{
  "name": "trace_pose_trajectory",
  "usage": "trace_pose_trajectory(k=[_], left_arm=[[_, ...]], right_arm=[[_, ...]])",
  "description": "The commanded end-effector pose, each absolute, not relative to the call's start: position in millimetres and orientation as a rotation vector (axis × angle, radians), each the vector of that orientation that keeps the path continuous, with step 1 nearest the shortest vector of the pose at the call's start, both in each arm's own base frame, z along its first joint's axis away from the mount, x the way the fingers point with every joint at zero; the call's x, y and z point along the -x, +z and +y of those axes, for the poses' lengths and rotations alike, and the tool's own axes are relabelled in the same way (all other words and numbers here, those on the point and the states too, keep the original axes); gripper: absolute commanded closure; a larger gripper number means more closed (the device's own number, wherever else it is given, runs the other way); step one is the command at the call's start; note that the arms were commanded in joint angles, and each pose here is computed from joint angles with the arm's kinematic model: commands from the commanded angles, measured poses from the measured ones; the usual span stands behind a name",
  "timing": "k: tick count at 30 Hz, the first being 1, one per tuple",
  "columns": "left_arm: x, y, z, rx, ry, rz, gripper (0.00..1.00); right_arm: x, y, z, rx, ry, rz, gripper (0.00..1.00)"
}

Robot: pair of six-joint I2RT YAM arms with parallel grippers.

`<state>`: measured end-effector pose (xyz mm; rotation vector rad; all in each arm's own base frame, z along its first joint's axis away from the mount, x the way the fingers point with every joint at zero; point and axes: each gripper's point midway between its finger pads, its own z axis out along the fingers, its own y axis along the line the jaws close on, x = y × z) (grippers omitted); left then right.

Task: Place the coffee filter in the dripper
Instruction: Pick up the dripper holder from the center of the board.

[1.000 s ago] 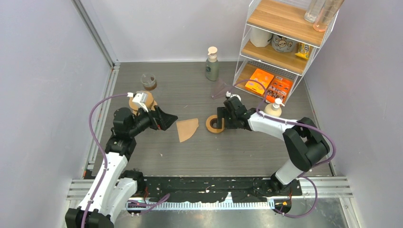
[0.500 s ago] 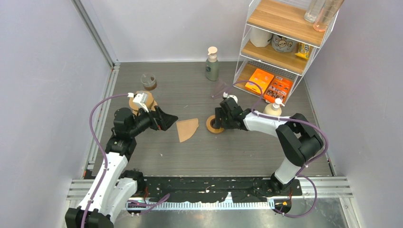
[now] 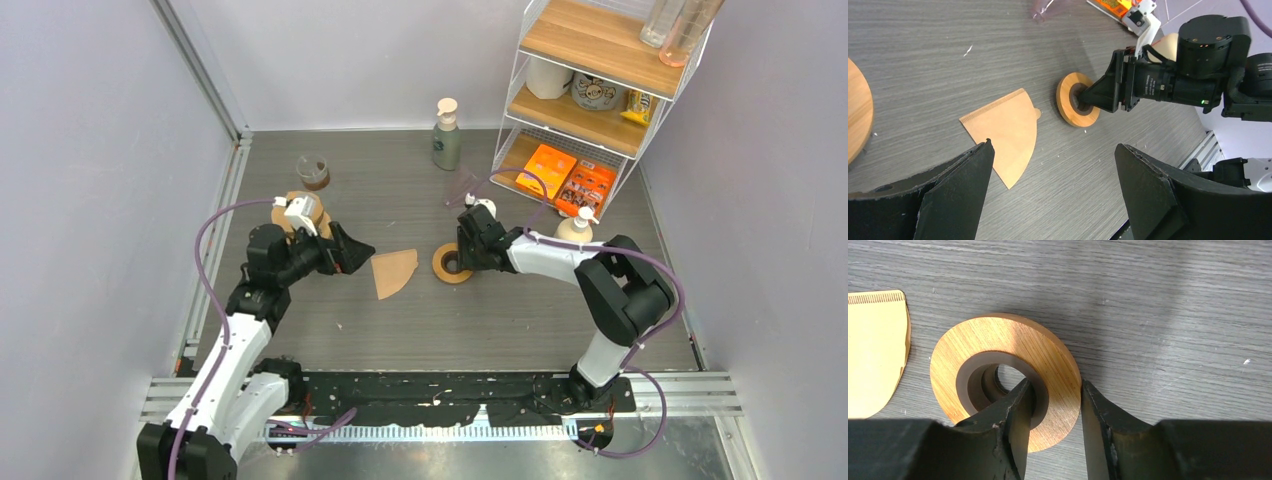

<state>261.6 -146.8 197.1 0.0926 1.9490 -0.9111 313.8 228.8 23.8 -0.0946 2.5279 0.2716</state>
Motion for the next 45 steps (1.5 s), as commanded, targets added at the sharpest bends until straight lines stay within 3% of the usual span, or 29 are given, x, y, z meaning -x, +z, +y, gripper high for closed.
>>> trace_pose_trajectory(k=[1,11,21,31,45], left_arm=[[-269.0,209.6,-150.6,-0.076,-0.89,1.945,0.0],[-277.2,207.6,-172.3,-0.053,-0.639,2.08,0.01],[-283.5,193.6,-227.0,-0.144,-0.496,2.245,0.17],[-280.6,172.0,-293.4,-0.225,-0.579,2.353,0.23],[-281.9,145.4,-319.3,-0.291,-0.456,2.447,0.36]], right_arm=[[-316.5,47.9,233.1,0.125,0.299,2.478,0.69],[-285.6,86.0,215.1,0.171,0.242,2.518,0.84],[-269.9,115.7,215.9,0.184,0.192,2.453,0.84],[-272.0,134.6,231.9,0.135,0.345,2.381,0.83],[-272.9,149.5,239.1,0.103,0.411,2.354,0.83]])
